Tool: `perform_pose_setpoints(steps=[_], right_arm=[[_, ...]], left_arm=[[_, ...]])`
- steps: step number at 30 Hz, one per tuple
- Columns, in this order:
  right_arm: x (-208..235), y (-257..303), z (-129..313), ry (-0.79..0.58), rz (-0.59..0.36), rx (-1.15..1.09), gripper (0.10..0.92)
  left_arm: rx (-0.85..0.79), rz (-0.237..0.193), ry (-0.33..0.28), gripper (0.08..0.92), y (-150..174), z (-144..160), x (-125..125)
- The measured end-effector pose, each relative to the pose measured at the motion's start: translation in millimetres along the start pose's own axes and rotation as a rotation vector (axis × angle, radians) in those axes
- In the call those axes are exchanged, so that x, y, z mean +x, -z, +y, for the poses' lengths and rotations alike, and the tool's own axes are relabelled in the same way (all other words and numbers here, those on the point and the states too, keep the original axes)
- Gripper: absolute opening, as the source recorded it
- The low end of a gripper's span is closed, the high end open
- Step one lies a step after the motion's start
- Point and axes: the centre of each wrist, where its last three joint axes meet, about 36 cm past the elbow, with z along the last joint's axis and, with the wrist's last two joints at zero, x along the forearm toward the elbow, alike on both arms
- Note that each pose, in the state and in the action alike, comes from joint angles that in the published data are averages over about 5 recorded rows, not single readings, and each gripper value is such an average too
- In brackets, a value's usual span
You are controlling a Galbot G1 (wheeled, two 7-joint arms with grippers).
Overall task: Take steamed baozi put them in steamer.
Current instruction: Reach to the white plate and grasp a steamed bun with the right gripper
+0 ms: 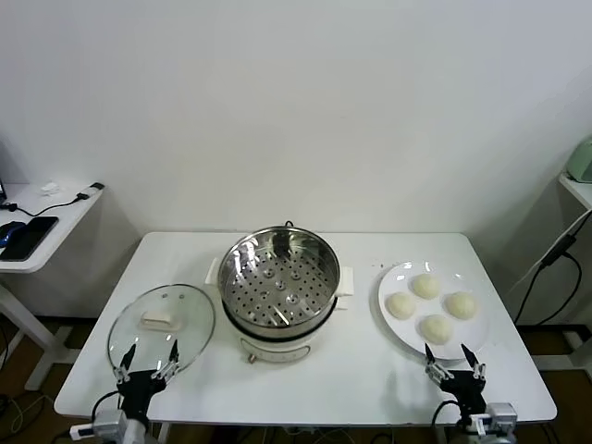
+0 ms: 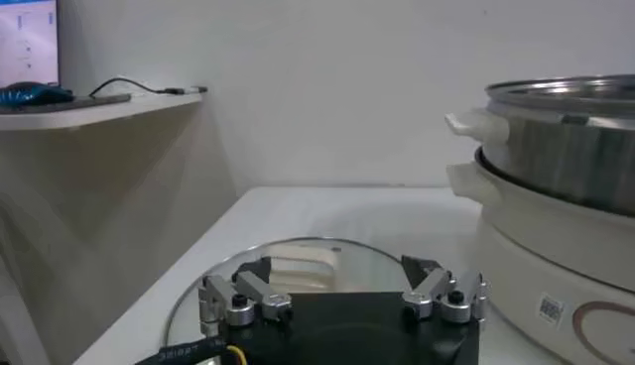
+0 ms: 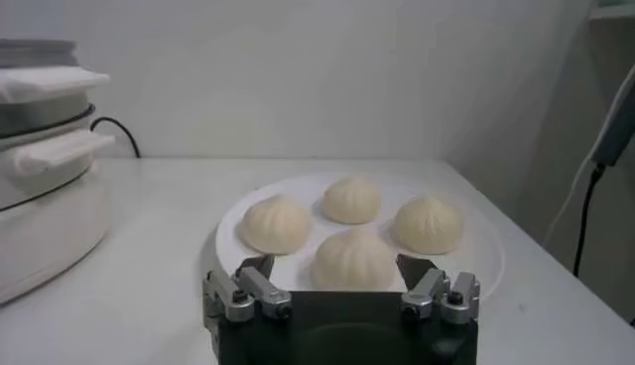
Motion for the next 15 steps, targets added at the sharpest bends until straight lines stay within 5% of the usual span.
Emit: perform_pose_setpoints(steps=[15], right_arm=[[-117, 136, -52, 0.151, -0.028, 0.325, 0.823]], left_arm=[[-0.001, -0.019, -0.017, 0.823, 5, 0, -5]])
